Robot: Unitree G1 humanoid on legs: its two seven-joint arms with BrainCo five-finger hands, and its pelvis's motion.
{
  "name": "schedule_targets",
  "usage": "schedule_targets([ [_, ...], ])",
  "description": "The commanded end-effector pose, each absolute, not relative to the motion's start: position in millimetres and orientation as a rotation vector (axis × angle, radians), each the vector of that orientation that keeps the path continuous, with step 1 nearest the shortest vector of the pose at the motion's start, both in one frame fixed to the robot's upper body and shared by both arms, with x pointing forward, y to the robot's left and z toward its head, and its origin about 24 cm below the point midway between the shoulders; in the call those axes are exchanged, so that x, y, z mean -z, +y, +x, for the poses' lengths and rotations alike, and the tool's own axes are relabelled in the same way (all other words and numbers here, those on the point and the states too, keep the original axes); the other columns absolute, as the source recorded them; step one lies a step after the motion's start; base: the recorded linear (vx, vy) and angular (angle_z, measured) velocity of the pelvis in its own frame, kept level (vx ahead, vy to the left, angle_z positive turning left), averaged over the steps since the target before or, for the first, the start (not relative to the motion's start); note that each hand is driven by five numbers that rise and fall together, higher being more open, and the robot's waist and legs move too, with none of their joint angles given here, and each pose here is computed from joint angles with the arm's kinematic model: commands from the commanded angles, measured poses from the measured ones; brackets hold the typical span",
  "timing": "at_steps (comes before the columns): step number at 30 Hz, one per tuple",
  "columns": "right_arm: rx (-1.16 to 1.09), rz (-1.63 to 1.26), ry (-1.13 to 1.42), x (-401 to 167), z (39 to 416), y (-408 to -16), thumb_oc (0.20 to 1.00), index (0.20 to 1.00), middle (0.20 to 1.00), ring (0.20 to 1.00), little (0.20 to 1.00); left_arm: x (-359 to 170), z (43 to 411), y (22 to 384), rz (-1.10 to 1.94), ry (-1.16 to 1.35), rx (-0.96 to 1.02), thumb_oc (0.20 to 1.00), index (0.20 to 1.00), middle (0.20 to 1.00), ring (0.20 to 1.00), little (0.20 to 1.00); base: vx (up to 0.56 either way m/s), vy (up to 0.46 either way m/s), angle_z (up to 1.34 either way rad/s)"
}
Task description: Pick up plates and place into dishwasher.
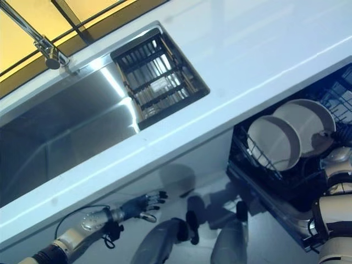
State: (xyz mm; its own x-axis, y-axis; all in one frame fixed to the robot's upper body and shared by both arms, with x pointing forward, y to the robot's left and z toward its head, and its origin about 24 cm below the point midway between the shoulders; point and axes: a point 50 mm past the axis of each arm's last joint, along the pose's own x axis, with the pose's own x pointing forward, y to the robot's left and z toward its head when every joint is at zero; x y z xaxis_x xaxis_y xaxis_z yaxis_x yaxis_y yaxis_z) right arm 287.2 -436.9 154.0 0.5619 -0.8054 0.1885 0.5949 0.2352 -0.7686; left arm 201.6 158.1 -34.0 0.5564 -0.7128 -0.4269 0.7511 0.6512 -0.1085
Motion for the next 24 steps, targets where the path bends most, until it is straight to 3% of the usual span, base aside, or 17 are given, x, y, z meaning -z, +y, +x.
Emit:
schedule_targets([
  [1, 1.070, -0.600, 0.048, -186, 275, -452, 1.000, 1.000, 1.000, 1.000, 1.000, 30, 186, 141, -0.055, 0.404, 0.868, 1.000, 1.000, 1.000, 1.000, 1.000, 0.06, 0.074, -0.06],
  [5, 0.998, -0.415, -0.046, -174, 279, -443, 1.000, 1.000, 1.000, 1.000, 1.000, 34, 183, 141, -0.076, 0.426, 0.849, 1.000, 1.000, 1.000, 1.000, 1.000, 0.08, 0.055, -0.05],
  [15, 0.980, -0.383, -0.036, -145, 261, -443, 1.000, 1.000, 1.000, 1.000, 1.000, 49, 174, 146, -0.081, 0.473, 0.799, 1.000, 1.000, 1.000, 1.000, 1.000, 0.03, 0.009, -0.01],
  [24, 0.971, 0.094, -0.002, -99, 251, -440, 1.000, 1.000, 1.000, 1.000, 1.000, 59, 167, 149, -0.072, 0.517, 0.794, 1.000, 1.000, 1.000, 1.000, 1.000, 0.04, -0.045, -0.02],
])
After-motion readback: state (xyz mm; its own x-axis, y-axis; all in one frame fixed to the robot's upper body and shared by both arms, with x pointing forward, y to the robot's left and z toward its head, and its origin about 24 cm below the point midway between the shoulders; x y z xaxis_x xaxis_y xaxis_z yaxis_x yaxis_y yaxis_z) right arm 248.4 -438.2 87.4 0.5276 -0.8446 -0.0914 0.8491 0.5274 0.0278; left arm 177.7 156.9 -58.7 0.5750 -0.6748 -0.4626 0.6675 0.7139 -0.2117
